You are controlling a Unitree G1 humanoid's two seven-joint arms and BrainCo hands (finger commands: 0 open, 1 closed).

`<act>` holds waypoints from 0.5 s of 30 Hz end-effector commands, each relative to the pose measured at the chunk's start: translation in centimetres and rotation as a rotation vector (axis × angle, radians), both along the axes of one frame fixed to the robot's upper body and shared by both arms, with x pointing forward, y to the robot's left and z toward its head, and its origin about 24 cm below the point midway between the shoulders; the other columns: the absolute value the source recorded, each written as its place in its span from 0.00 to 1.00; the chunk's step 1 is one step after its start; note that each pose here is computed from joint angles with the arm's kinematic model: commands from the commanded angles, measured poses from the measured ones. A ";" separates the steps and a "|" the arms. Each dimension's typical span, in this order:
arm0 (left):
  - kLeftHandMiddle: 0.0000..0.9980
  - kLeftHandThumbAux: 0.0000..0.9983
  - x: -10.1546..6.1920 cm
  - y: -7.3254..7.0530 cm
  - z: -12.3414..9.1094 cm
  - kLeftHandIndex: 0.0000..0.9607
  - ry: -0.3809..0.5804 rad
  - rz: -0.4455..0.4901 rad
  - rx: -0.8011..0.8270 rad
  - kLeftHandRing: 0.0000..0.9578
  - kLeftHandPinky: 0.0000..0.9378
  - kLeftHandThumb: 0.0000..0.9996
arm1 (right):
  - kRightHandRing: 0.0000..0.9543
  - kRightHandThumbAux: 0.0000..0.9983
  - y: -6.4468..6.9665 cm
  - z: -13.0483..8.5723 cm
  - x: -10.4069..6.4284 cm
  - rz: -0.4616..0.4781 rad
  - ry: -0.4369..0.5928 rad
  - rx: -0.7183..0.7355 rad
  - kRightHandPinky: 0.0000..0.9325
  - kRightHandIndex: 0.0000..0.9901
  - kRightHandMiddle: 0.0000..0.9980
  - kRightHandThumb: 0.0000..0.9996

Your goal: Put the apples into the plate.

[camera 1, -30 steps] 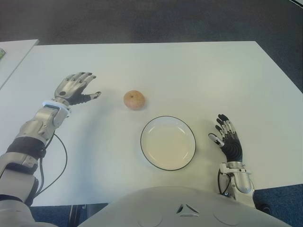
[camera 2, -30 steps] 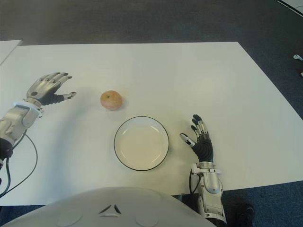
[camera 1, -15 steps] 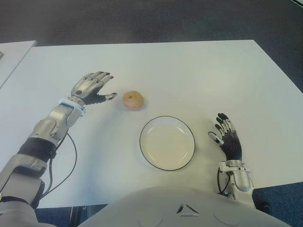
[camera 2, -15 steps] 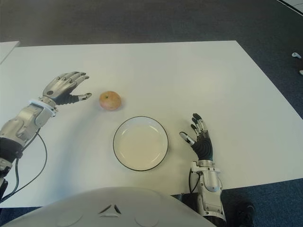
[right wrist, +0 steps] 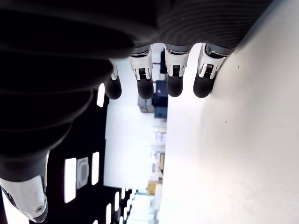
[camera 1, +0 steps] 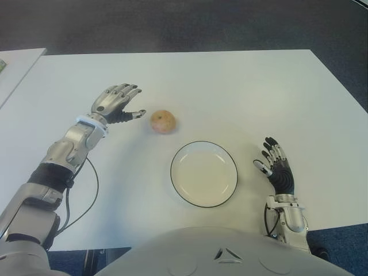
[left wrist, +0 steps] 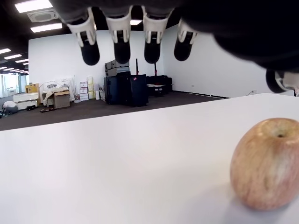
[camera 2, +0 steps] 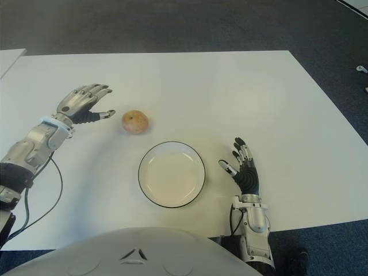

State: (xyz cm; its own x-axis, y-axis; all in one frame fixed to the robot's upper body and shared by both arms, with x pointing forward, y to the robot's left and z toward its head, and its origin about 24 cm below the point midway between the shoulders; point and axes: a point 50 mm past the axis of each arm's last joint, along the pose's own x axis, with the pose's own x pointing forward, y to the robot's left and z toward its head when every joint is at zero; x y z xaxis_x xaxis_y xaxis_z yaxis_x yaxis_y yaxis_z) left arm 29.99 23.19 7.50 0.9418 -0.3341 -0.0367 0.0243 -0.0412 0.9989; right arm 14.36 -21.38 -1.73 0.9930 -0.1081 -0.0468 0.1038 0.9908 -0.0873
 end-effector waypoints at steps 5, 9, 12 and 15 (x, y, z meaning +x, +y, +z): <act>0.00 0.13 -0.3 -2.3 -0.2 0.00 0.048 -0.073 -0.007 0.00 0.00 0.32 | 0.01 0.64 0.9 -4.6 -3.3 -0.040 0.283 0.083 0.06 0.03 0.01 0.18; 0.00 0.13 -0.3 -2.6 -0.3 0.00 0.060 -0.085 -0.003 0.00 0.00 0.32 | 0.01 0.64 1.0 -4.6 -3.3 -0.041 0.281 0.083 0.06 0.03 0.01 0.18; 0.00 0.14 -0.3 -2.9 -0.4 0.00 0.070 -0.092 -0.002 0.00 0.00 0.33 | 0.01 0.64 1.1 -4.6 -3.3 -0.042 0.279 0.082 0.06 0.03 0.01 0.19; 0.00 0.14 -0.4 -3.3 -0.6 0.00 0.079 -0.097 -0.006 0.00 0.00 0.32 | 0.01 0.64 1.2 -4.7 -3.3 -0.044 0.278 0.084 0.07 0.03 0.01 0.19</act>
State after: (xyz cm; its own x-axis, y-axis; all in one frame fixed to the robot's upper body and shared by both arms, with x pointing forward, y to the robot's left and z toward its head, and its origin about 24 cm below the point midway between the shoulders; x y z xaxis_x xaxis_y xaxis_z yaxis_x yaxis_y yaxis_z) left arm 29.96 20.67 7.91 0.9119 -0.4066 -0.0560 0.0498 -0.0259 0.9984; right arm 14.41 -21.37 -1.74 0.9920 -0.1181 -0.0451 0.1139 0.9898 -0.0860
